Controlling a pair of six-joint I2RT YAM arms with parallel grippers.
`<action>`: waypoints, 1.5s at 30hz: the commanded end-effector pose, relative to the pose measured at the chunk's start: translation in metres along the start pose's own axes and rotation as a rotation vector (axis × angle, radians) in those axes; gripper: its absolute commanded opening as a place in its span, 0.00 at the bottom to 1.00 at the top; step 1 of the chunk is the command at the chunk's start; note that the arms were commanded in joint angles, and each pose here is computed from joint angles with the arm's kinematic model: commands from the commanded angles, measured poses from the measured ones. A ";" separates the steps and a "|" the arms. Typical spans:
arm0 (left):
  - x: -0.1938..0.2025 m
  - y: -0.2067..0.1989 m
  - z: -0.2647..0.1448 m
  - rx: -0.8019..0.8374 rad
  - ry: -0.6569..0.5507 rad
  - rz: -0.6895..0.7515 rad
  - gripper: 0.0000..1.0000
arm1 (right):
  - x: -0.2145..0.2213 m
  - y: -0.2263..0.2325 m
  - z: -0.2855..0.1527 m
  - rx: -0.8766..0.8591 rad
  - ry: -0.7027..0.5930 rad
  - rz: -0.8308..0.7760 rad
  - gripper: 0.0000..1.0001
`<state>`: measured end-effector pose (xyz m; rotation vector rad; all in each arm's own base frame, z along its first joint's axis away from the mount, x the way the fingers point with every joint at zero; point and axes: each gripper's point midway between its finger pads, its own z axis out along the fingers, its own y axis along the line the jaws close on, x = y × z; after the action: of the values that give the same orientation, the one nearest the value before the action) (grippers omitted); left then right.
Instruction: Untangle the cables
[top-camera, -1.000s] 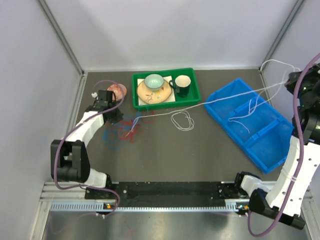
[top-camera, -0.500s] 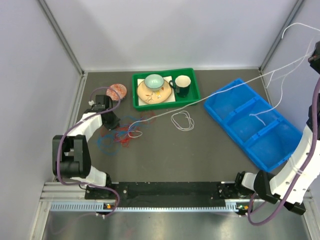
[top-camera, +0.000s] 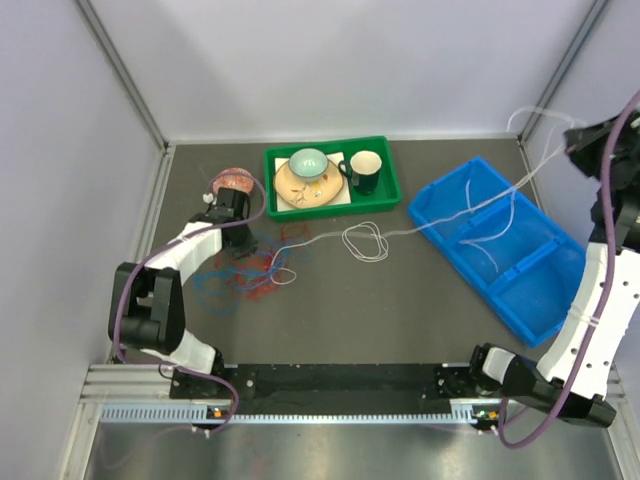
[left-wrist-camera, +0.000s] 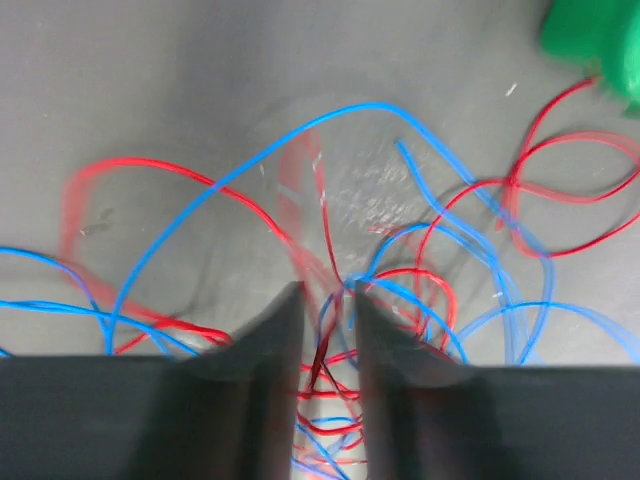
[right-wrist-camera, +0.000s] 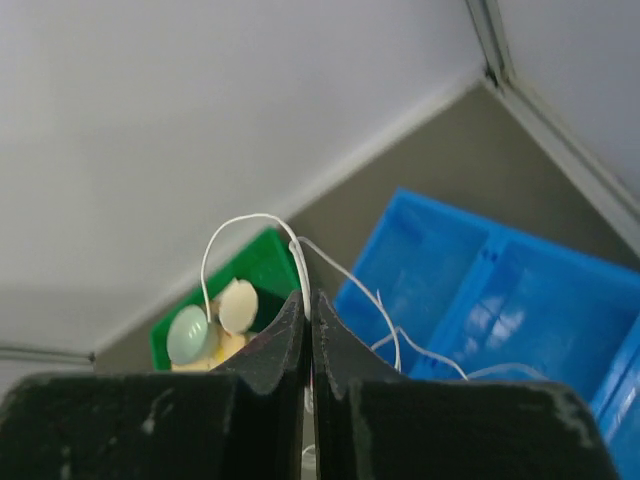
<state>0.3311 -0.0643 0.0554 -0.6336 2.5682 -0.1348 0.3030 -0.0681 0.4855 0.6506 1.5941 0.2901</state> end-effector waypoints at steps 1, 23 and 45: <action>-0.036 -0.011 -0.028 0.021 -0.118 0.050 0.65 | 0.036 -0.011 -0.002 -0.029 0.051 -0.001 0.00; 0.026 -0.201 -0.068 0.199 -0.295 1.029 0.98 | 0.077 -0.035 -0.001 0.006 0.122 -0.002 0.00; -0.019 -0.216 -0.125 0.176 -0.416 0.885 0.00 | 0.069 -0.026 -0.005 -0.022 0.099 -0.008 0.00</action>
<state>0.3722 -0.2441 0.1081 0.6968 2.3350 0.2507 0.2910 -0.0535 0.3823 0.7013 1.7722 0.3345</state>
